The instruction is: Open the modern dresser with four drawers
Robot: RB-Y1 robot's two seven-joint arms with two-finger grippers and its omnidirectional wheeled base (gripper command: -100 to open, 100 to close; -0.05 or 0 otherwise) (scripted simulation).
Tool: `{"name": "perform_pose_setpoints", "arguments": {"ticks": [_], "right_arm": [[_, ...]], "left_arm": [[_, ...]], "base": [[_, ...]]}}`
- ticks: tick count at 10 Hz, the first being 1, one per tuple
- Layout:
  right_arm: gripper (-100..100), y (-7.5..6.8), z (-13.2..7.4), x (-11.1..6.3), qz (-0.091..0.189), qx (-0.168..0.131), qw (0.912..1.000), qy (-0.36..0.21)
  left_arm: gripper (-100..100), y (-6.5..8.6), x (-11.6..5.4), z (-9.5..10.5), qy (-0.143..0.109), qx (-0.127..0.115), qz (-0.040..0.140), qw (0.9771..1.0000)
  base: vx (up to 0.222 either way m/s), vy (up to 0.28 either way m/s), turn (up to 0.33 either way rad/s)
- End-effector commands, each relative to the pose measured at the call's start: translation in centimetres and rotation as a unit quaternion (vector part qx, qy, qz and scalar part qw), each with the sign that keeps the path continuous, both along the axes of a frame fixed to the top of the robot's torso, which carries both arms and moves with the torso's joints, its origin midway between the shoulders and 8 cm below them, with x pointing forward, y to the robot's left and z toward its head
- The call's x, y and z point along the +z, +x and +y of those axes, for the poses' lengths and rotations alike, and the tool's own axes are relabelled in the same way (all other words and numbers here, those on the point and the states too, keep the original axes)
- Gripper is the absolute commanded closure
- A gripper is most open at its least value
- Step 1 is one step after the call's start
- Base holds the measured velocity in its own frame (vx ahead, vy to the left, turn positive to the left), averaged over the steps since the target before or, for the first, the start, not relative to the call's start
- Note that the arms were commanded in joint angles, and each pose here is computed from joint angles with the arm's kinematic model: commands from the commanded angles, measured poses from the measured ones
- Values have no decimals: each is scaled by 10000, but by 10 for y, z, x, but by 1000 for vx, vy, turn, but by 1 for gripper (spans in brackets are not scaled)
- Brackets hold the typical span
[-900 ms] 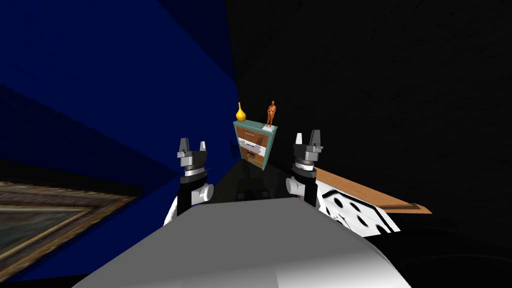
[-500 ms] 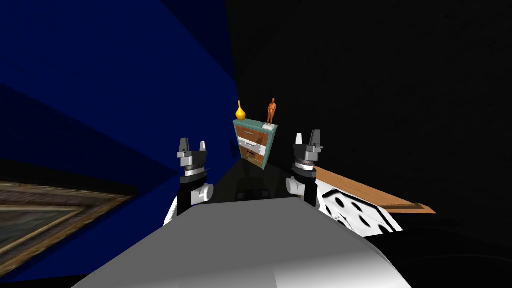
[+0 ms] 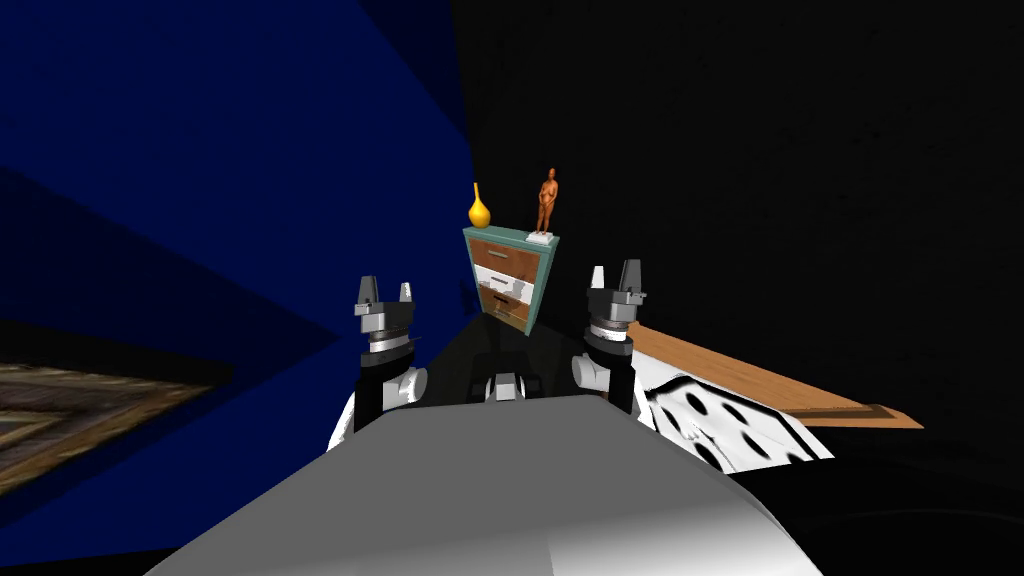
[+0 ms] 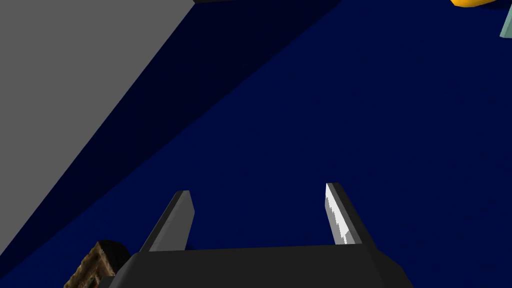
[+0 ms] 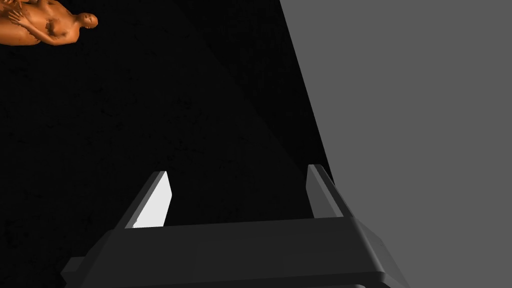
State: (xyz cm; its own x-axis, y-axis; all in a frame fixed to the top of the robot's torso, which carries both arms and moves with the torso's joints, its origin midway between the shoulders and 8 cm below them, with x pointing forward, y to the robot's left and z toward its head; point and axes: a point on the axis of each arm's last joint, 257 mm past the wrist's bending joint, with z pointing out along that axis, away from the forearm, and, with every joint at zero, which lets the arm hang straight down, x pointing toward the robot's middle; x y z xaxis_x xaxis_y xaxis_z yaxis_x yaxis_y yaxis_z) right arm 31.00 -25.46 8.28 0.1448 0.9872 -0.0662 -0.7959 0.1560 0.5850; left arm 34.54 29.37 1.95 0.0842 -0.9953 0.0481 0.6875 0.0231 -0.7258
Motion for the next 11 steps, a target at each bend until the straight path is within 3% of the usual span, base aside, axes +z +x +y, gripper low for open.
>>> {"name": "perform_pose_setpoints", "arguments": {"ticks": [1,5,11], "right_arm": [[0,0,0,0,0,0,10000,0],[0,0,0,0,4,0,10000,0],[0,0,0,0,4,-1,10000,0]], "left_arm": [[-100,2,0,-3,114,-77,57,9999],[-100,14,-5,-13,389,-314,320,9982],[-100,38,-18,-27,523,-593,889,9929]], "base": [[16,-3,-29],[44,-2,-61],[83,-4,-104]]}}
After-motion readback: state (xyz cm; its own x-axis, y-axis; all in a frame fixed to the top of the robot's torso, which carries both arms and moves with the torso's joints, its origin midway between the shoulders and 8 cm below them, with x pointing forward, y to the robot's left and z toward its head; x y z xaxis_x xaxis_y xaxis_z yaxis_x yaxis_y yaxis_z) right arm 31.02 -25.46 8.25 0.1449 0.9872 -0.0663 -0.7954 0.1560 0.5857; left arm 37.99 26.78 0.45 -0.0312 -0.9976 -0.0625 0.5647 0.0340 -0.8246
